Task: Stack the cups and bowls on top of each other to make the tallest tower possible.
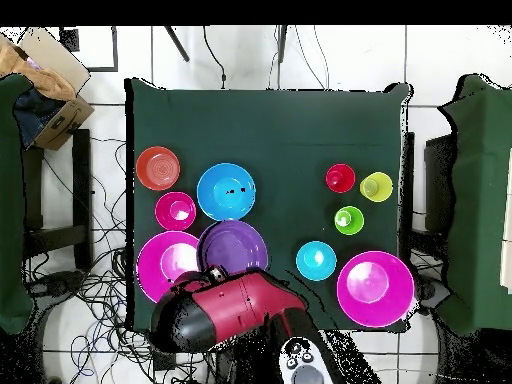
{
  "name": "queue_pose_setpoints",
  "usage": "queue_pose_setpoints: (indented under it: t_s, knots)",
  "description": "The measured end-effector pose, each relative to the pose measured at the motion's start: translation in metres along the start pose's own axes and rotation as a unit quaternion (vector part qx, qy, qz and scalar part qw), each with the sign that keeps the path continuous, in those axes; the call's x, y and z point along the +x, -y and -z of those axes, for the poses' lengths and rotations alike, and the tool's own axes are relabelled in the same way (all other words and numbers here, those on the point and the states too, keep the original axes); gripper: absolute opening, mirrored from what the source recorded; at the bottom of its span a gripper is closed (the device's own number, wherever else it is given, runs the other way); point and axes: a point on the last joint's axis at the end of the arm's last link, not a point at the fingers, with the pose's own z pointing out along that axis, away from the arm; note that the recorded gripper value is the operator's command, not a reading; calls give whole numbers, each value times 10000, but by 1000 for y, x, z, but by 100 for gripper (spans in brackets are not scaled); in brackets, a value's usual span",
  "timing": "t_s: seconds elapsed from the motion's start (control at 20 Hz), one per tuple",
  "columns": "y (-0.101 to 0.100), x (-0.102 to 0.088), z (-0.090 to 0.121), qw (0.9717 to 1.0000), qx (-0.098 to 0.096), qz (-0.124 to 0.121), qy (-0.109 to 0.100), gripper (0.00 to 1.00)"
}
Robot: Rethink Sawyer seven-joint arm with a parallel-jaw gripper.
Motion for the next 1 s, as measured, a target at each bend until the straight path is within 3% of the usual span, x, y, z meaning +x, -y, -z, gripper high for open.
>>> queue_pose_setpoints:
  t_s: [0.3,0.65,1.0]
  knots:
    - [12,-4,4,9999,41,-100,82,0]
    - [45,-28,10,9993,101,-346,137,0]
    - [58,-58,9,9987,1,-363,-370,0]
